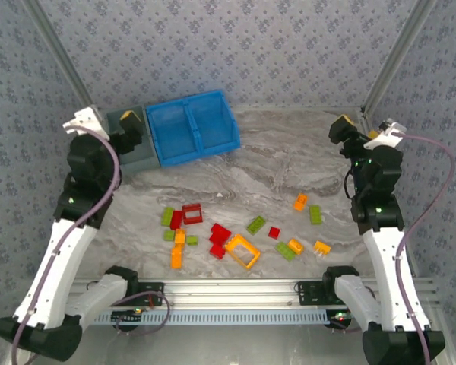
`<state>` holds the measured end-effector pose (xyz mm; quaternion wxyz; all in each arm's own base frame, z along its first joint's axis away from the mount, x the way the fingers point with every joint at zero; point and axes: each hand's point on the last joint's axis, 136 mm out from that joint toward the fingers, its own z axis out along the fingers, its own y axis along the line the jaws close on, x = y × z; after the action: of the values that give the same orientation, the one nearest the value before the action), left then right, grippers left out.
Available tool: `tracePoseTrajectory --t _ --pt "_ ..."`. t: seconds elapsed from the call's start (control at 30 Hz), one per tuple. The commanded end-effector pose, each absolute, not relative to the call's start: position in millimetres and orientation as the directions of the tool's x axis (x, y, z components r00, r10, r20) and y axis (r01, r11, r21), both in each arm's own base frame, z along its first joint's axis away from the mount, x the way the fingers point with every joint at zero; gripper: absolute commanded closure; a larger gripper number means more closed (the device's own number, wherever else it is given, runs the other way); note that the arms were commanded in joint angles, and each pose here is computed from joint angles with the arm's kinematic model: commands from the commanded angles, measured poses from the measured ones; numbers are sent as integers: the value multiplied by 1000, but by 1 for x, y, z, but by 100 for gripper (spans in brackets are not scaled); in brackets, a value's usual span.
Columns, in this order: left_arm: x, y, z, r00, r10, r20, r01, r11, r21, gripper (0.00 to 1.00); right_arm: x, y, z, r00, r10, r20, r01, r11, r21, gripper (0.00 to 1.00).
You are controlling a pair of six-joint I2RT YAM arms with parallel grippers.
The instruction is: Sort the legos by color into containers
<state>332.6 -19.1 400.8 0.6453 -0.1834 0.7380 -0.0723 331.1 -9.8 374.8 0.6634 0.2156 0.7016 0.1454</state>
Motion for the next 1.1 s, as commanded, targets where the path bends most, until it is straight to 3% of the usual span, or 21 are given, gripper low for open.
tracePoseTrajectory --t 0.0,0.1,0.27,0.53,0.77,0.83,1.07 --pt "350 -30 302 -508 -457 -731 -288 889 -355 1 325 48 272 -473 544 -693 160 827 540 2" --pt "374 -28 275 -661 -388 -642 -331 919 -215 1 312 103 268 -558 345 -755 22 915 403 4" --pt "436 -35 235 -778 -324 -538 -291 945 -149 0 292 187 257 -640 112 -760 -220 921 321 5" --pt "513 -37 186 -846 -243 -475 -234 969 -78 3 270 237 239 -687 -1 -727 -323 897 303 5" --pt "533 -29 142 -898 -192 -397 -221 975 29 29 265 239 234 -708 -10 -706 -318 898 305 6" --pt "532 -23 136 -900 -193 -391 -235 970 62 31 265 237 236 -706 -7 -708 -312 901 301 6" --pt "529 -38 124 -916 -141 -376 -176 983 59 52 267 240 235 -709 -4 -705 -307 902 304 10"
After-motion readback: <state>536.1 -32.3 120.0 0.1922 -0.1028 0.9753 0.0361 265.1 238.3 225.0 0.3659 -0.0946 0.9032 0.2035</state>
